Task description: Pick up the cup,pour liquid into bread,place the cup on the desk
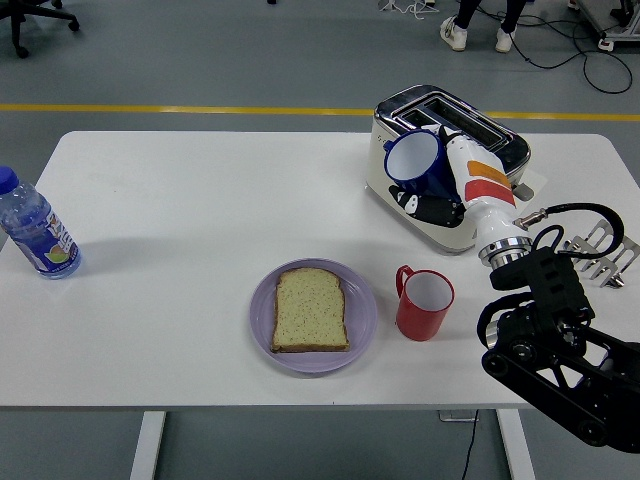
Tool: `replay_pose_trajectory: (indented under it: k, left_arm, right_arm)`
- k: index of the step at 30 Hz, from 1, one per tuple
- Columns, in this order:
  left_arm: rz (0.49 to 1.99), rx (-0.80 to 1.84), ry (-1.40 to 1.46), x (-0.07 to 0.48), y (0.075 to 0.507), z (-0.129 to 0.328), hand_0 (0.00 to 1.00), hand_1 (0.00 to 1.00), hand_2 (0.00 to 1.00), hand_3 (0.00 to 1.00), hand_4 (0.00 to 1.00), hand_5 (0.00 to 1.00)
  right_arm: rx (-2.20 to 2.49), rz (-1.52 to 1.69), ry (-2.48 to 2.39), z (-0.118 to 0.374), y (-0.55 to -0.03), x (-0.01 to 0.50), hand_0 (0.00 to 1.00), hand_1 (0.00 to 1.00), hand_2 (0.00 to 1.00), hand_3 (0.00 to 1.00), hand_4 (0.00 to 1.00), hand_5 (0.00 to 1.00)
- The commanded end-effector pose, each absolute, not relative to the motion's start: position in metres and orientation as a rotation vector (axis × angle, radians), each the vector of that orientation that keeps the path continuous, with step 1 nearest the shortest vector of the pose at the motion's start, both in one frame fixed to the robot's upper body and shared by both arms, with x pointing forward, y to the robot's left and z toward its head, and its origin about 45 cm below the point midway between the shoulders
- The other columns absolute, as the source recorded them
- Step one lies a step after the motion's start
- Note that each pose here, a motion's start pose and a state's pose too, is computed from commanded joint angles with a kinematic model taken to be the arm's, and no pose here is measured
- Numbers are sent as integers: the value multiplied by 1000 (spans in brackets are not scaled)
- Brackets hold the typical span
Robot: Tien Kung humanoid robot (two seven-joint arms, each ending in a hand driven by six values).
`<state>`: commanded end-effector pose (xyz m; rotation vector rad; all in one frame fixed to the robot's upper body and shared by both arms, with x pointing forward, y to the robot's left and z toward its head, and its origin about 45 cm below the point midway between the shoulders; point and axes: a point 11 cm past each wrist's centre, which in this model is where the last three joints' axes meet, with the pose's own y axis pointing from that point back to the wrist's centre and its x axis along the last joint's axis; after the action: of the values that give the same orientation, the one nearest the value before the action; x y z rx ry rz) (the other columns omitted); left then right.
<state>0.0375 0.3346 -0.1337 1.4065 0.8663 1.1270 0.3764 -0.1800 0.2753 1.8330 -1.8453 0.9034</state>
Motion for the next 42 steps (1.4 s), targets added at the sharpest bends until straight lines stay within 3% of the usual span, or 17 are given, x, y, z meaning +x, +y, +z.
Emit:
replay_pose_trajectory:
  k: [13, 27, 42]
  left_arm:
    - [1125, 1407, 862, 38, 334, -134, 635, 646, 657, 552, 325, 837]
    - [1105, 1421, 860, 32, 334, -134, 635, 646, 657, 552, 325, 836]
    - [1086, 1428, 859, 27, 331, -135, 635, 647, 657, 553, 323, 833]
  right_arm:
    - [2002, 475, -2200, 244, -241, 363, 426, 408, 550, 565, 630, 2]
    - [1790, 453, -2411, 205, -311, 351, 463, 417, 553, 567, 628, 2]
    - [1713, 471, -2403, 150, -324, 333, 463, 420, 554, 571, 614, 2]
